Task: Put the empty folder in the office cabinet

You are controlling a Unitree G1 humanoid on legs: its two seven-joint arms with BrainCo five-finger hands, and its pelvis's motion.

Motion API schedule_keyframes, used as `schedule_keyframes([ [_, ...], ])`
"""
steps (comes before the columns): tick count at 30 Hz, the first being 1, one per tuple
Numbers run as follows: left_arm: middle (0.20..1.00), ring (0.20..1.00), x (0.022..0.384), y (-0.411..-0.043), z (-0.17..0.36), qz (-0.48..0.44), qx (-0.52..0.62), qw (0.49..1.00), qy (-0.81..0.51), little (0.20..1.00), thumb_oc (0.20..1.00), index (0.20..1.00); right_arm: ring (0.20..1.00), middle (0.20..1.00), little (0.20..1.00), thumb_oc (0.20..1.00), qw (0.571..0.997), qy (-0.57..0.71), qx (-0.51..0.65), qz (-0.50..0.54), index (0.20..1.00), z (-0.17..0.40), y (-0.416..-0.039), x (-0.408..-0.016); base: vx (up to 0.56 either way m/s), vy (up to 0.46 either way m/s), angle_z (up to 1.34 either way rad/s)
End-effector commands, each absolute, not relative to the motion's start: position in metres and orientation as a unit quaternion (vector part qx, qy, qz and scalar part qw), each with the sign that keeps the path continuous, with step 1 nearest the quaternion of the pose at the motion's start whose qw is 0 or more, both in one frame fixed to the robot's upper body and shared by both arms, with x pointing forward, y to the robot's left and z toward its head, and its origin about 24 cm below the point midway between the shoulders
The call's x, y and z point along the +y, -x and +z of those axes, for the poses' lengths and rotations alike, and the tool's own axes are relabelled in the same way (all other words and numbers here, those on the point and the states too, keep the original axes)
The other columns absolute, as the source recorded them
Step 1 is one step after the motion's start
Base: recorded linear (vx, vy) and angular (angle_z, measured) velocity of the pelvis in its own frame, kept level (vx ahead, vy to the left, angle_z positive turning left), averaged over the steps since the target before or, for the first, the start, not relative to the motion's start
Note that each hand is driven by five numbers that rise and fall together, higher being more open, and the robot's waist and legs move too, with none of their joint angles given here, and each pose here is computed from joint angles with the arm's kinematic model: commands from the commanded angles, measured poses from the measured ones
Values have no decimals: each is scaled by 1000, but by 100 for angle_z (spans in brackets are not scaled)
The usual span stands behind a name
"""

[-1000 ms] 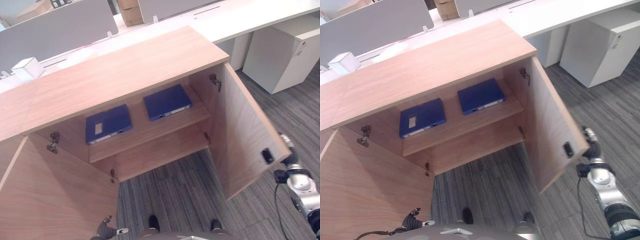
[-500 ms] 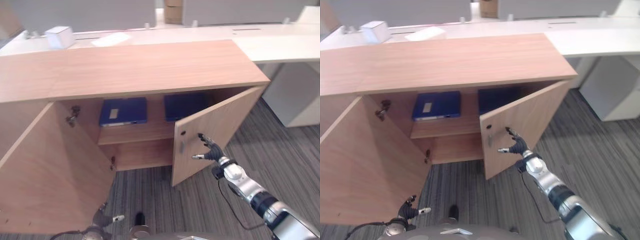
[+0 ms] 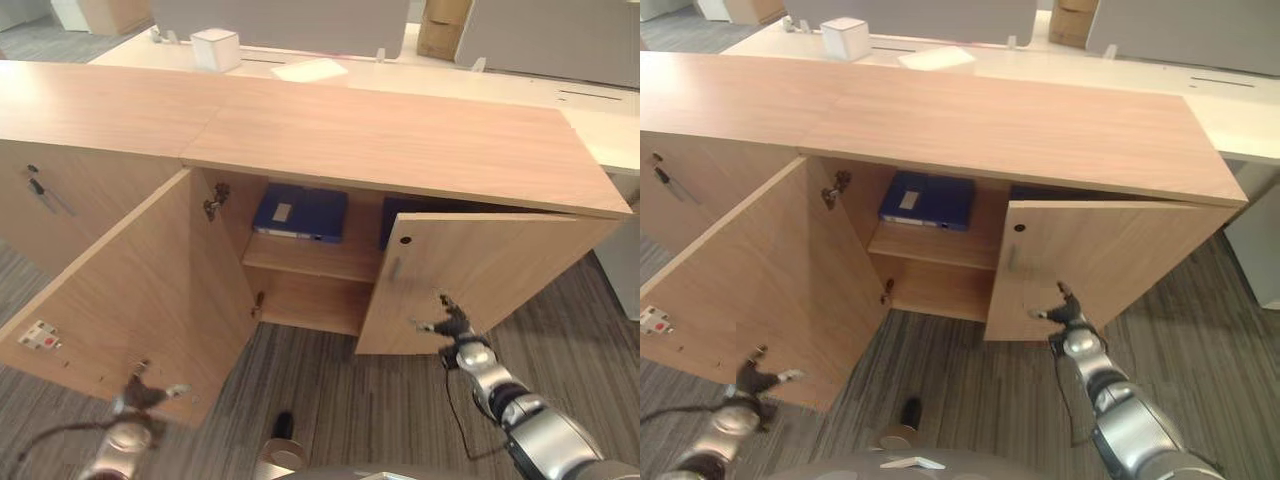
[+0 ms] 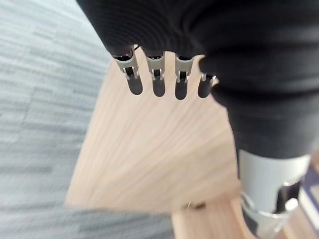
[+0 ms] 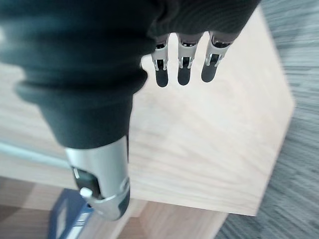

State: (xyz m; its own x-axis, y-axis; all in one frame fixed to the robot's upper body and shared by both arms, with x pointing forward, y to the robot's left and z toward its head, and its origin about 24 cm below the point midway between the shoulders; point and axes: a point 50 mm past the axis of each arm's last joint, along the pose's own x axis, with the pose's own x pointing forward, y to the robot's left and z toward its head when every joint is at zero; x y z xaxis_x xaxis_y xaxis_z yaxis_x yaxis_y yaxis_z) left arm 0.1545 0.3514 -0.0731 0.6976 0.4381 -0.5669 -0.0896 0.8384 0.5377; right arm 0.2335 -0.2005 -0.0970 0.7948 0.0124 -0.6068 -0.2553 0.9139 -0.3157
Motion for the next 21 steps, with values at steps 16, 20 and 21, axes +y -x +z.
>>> schedule_keyframes([
  [16, 1000, 1000, 266, -64, -130, 129, 428, 875, -184, 1000, 1000, 1000, 1000, 1000, 1000, 1000, 864, 232, 445, 36, 1000, -140, -120, -250, -194, -61, 48],
  [20, 1000, 1000, 283, -55, -128, 183, 437, 860, -188, 1000, 1000, 1000, 1000, 1000, 1000, 1000, 863, 223, 452, 38, 1000, -143, -111, -247, -12, 73, 56],
  [21, 1000, 1000, 293, -52, -125, 205, 438, 853, -197, 1000, 1000, 1000, 1000, 1000, 1000, 1000, 862, 220, 454, 38, 1000, -144, -108, -246, 11, 80, 45],
])
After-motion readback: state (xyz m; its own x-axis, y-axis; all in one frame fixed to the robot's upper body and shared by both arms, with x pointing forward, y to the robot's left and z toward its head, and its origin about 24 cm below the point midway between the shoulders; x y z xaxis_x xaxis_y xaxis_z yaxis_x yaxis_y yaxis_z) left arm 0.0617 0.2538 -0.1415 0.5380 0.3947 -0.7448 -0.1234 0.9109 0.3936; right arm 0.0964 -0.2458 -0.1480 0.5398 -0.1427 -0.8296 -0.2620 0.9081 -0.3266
